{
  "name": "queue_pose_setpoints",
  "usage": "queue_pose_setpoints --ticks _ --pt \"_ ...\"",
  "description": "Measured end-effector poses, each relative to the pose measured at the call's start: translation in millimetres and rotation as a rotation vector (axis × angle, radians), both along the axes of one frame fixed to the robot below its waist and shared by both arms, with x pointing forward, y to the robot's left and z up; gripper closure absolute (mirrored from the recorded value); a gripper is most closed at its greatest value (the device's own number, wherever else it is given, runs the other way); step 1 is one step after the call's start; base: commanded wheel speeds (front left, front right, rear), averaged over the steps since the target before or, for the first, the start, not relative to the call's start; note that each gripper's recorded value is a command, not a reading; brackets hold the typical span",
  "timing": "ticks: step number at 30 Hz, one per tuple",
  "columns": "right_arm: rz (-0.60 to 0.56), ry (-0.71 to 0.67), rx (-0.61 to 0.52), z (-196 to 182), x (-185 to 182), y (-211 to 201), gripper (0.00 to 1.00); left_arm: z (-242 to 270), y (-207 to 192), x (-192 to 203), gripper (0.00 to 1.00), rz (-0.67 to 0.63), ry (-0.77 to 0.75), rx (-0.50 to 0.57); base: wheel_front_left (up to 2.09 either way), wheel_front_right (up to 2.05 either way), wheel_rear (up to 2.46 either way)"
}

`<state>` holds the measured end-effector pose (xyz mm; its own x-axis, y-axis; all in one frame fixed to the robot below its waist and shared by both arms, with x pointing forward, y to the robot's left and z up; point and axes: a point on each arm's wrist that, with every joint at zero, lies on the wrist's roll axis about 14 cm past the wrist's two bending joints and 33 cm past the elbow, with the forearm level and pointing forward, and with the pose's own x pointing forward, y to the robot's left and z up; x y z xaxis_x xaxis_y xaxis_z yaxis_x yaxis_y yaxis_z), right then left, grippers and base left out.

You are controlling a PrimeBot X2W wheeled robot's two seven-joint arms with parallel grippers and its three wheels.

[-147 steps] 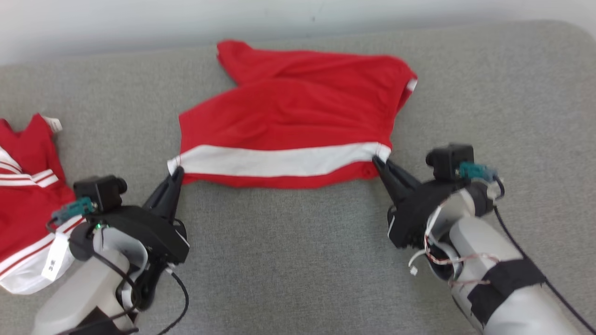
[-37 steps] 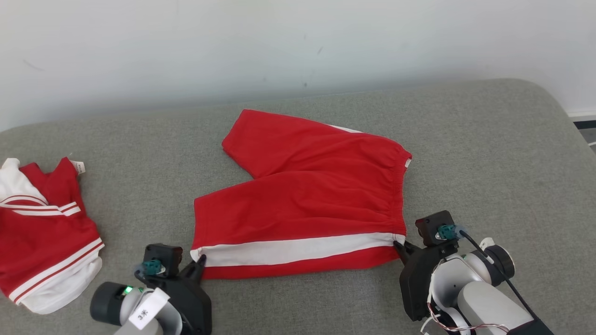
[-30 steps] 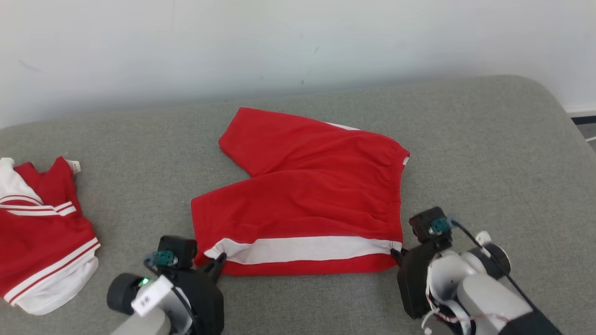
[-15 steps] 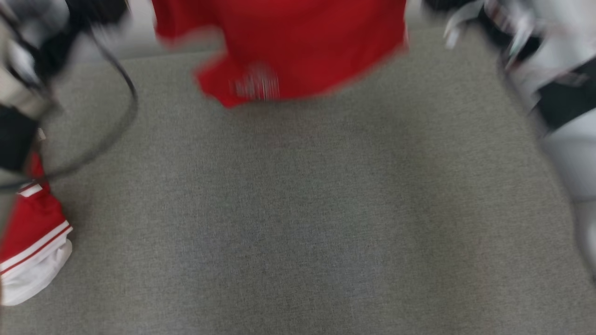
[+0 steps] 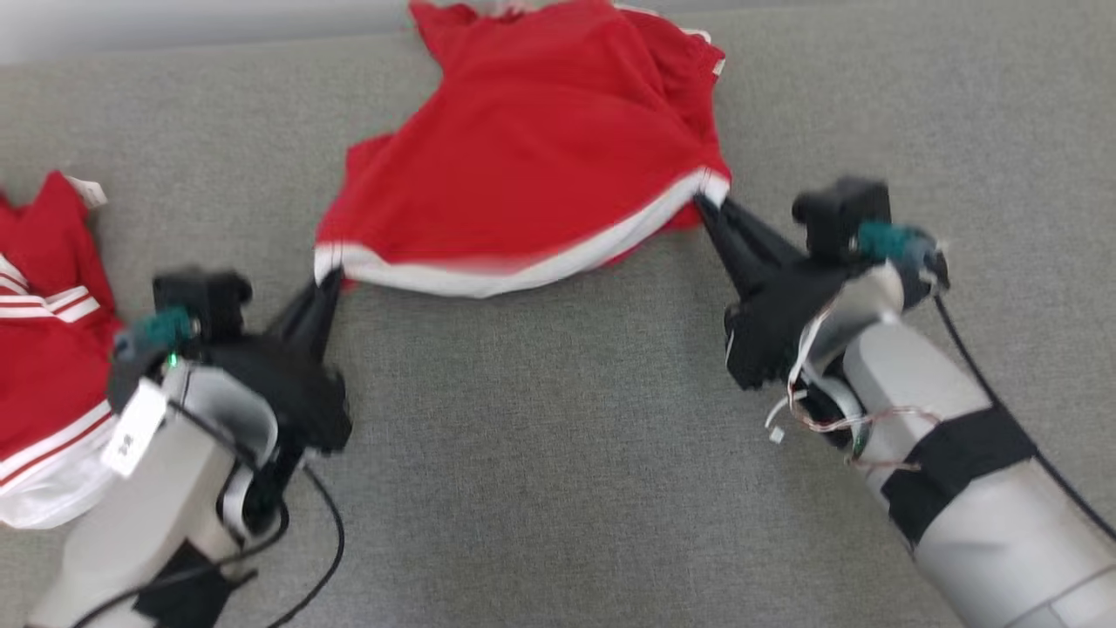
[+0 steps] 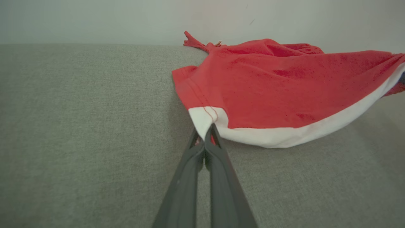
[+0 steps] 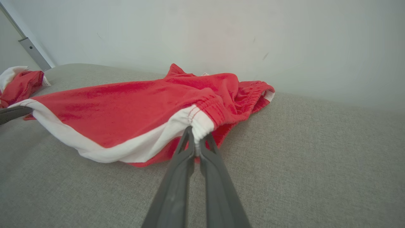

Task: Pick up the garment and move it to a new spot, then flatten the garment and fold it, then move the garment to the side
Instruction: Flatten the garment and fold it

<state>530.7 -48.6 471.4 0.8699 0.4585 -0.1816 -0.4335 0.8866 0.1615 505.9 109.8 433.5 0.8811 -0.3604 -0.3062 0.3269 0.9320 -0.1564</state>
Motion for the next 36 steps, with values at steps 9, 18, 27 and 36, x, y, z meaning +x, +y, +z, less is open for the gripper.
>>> queue_pose_setpoints --ticks 9,18,27,36 --pt "-0.018 0.055 -0.052 -24 -38 -25 1.00 -12 -1 -38 1.00 -0.043 0.044 0.030 0.00 0.00 0.00" --pt "-0.047 0.176 -0.105 -46 -80 -51 1.00 -17 -8 -80 1.00 -0.039 0.089 -0.015 0.00 0.00 0.00" --pt "-0.061 0.269 -0.121 -67 -134 -60 1.00 -29 -9 -130 1.00 -0.041 0.129 0.023 0.00 0.00 0.00" --pt "-0.092 0.316 -0.135 -76 -174 -75 1.00 -32 -10 -170 1.00 -0.027 0.143 0.030 0.00 0.00 0.00"
